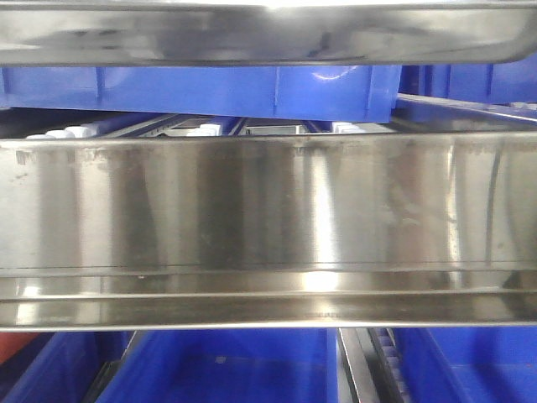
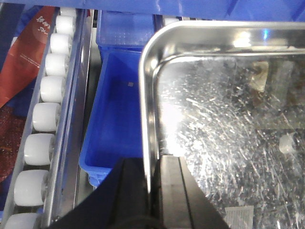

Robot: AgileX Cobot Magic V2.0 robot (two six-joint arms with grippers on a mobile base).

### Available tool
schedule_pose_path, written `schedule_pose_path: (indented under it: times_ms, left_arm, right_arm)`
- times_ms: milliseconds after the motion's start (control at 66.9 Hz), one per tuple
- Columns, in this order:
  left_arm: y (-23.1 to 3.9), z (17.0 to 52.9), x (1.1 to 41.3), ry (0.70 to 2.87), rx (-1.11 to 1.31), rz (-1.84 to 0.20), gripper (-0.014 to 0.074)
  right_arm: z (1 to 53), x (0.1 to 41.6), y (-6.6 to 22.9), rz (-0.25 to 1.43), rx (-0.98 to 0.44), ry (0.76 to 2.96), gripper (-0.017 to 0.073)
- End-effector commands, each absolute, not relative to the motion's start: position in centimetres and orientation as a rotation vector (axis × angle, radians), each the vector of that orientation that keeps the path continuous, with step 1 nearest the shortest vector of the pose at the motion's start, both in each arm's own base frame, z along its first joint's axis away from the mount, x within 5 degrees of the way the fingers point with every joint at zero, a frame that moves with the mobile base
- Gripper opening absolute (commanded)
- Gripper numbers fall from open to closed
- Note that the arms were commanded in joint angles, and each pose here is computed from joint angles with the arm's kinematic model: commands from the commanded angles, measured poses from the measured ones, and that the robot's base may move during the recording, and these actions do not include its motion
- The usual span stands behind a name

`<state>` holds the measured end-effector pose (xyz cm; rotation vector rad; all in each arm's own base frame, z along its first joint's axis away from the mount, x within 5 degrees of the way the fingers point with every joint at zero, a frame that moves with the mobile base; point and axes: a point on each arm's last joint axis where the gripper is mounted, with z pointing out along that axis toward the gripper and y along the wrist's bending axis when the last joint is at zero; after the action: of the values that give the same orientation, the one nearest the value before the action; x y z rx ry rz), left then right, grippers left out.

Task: Stack silver trays without gaps
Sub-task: 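Lift the silver tray with both grippers and pull it off the shelf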

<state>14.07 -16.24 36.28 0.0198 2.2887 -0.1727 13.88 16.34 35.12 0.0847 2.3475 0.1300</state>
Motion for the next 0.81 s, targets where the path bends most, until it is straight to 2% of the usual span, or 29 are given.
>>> schedule_pose_path:
  times_ms: [0,792]
  left_arm:
    - [-16.38,36.44,13.79,2.283,0.074,-0.193,-0.0016]
    - [-16.29,36.73,14.12,2.234,0.090,-0.161,-0.0016]
  right_arm:
    - [35.79,13.93,16.36,0.171,0.057,2.293,-0.0015]
    - [35.82,13.94,16.46,0.185,0.051,2.289,-0.0015]
